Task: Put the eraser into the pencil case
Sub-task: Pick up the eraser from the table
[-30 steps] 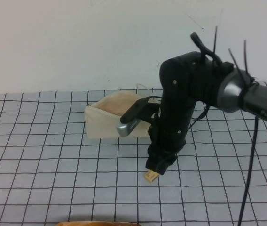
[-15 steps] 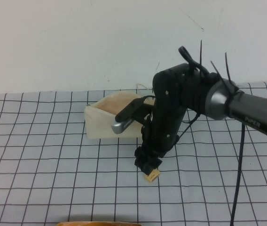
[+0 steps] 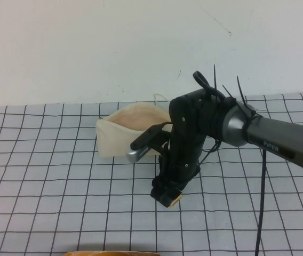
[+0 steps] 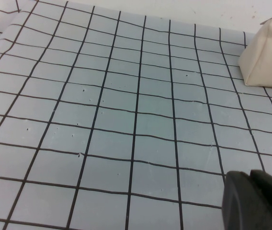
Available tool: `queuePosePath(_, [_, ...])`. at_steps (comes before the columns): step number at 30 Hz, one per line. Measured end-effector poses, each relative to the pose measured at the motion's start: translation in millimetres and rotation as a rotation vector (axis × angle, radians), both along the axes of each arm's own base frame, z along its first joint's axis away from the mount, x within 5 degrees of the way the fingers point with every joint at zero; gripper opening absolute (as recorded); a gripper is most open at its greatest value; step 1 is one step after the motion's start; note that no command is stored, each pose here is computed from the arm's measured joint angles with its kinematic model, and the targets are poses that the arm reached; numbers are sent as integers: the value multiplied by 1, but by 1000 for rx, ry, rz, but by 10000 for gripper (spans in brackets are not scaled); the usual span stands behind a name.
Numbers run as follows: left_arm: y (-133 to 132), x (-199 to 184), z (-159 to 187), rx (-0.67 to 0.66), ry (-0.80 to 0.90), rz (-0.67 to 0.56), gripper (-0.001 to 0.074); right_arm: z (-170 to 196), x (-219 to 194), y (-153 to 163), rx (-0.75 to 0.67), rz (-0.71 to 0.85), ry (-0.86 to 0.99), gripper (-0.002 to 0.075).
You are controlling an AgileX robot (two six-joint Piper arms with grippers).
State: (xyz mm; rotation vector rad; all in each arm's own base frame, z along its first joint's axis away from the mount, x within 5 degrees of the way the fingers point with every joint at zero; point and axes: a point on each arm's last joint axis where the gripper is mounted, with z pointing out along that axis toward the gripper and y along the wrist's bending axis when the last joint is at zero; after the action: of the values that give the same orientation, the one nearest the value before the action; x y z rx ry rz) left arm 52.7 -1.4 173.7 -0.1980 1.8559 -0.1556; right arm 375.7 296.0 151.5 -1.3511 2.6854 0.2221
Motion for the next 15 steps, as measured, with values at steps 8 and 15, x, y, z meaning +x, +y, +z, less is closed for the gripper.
queuePosePath(8, [0,0,0,0,0,0,-2,-2,0,1,4,-6,17,373])
queuePosePath(15, [0,0,0,0,0,0,-2,15,1,3,16,-2,23,304])
